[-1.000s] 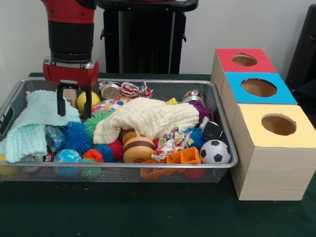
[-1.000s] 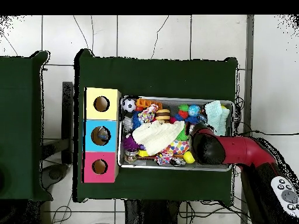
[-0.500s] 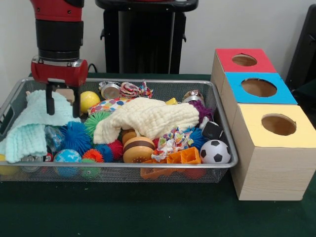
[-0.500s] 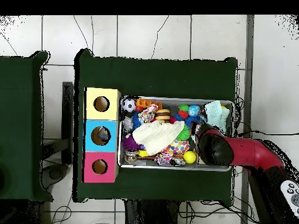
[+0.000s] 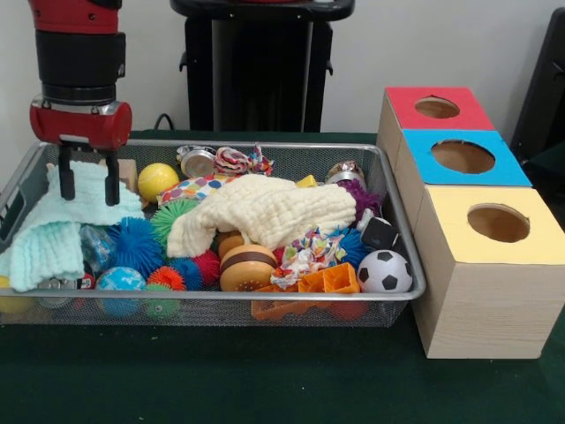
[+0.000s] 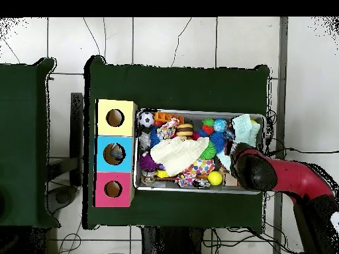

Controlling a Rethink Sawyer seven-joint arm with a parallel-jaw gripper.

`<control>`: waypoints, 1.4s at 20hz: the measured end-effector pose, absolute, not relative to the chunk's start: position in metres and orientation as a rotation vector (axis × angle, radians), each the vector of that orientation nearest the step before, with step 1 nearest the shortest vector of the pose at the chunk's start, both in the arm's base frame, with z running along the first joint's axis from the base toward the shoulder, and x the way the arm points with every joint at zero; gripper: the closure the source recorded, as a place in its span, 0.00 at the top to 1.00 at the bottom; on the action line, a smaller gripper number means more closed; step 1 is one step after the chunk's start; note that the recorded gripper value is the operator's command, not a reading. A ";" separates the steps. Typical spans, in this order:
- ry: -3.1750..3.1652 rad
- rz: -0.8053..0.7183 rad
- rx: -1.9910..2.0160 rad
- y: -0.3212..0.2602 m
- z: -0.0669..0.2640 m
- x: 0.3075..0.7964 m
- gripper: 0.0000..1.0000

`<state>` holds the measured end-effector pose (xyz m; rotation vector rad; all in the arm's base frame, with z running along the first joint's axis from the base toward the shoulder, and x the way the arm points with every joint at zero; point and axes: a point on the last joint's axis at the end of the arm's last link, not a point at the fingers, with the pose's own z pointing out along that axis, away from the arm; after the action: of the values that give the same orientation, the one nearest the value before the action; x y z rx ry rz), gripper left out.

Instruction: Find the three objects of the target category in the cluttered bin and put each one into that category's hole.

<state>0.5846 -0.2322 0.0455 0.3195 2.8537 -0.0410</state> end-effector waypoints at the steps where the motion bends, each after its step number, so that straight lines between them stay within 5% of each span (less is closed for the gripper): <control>1: 2.854 -0.041 0.323 -0.234 0.045 0.584 1.00; 15: 2.852 -0.031 0.318 -0.230 0.045 0.586 1.00; 28: 2.920 0.079 0.342 -0.209 0.003 0.575 1.00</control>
<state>0.5753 -0.2092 0.0027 0.3418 2.9195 0.0786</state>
